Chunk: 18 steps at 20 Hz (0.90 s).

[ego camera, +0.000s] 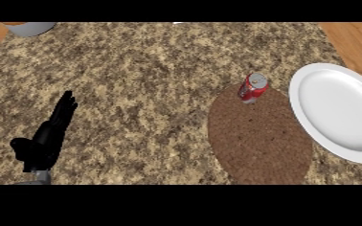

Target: Pick the bell pepper from the placemat and place it in the plate

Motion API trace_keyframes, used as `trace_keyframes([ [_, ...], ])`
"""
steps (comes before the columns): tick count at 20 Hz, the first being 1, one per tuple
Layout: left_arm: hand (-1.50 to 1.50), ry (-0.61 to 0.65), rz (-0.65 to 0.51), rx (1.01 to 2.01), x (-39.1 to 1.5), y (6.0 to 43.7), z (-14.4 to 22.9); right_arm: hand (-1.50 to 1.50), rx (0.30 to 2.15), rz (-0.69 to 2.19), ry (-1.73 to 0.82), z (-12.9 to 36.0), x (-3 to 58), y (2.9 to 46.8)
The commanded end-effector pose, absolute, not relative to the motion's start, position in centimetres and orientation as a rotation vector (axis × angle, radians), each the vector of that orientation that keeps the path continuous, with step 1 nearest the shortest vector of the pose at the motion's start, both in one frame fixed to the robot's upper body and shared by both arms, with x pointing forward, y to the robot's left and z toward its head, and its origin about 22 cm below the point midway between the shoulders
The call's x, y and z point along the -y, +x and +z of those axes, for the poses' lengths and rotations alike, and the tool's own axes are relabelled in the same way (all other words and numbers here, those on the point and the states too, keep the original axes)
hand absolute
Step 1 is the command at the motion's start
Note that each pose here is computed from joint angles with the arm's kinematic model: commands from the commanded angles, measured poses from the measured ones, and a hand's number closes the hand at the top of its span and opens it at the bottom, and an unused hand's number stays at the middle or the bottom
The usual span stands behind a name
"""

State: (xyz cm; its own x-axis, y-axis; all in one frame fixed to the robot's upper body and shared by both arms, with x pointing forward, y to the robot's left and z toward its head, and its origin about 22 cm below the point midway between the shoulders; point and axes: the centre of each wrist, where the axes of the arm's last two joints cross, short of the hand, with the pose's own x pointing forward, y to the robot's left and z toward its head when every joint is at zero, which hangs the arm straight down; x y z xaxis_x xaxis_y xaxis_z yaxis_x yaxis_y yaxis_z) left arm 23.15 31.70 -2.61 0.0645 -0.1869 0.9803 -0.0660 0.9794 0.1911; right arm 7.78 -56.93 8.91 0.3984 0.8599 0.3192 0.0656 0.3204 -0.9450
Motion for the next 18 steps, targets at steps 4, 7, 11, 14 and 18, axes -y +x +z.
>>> trace_keyframes([
  [4, 0.0, 0.173, -0.114, 1.512, -31.0, 24.4, -2.4, 1.5, 1.211, 0.588, -1.256, 13.7, 62.3, 0.9],
  [7, 0.0, 0.174, -0.137, 1.505, -30.5, 25.1, -0.4, 1.5, 1.292, 0.535, -1.323, 14.1, 62.8, -0.2],
  [11, 0.0, 0.165, -0.14, 1.511, -30.5, 24.9, -2.2, 1.5, 1.388, 0.494, -1.385, 16.8, 62.0, 0.1],
  [14, 0.0, 0.155, -0.132, 1.509, -28.8, 25.9, -0.9, 1.5, 1.418, 0.515, -1.323, 18.5, 61.0, 2.6],
  [18, 0.0, 0.162, -0.147, 1.513, -30.9, 25.0, -1.6, 1.5, 1.465, 0.491, -1.296, 18.7, 60.3, 3.6],
])
